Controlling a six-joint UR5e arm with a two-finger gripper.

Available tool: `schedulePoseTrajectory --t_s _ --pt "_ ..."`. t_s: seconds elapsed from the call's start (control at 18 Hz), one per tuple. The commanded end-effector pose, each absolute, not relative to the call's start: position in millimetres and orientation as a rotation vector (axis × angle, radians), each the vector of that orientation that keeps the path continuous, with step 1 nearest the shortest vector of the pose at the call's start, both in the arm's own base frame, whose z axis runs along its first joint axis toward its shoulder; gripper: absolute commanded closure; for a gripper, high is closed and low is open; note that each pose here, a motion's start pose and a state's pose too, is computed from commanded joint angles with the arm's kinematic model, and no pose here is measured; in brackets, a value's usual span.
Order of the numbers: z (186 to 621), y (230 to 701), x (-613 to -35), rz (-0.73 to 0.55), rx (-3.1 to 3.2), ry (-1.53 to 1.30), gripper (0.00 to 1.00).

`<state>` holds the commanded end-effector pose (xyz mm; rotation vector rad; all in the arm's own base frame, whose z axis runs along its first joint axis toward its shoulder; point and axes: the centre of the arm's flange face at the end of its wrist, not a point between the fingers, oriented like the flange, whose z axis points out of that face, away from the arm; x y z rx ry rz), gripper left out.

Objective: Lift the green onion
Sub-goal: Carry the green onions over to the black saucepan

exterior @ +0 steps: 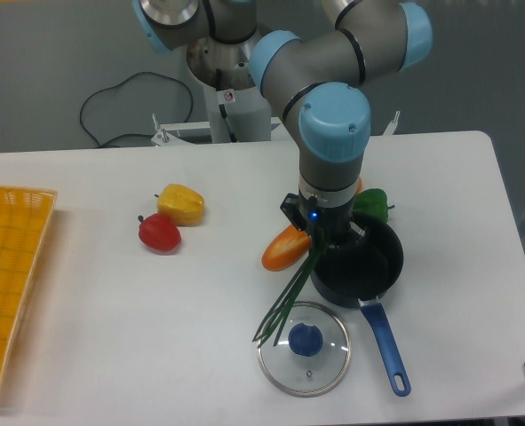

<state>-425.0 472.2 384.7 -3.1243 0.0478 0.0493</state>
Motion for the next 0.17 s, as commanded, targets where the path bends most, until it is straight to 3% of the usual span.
schedulePoseTrajectory --t_s 0.17 --pt "383.7 473.7 -423.8 0.047 -3.125 0.053 0.76"
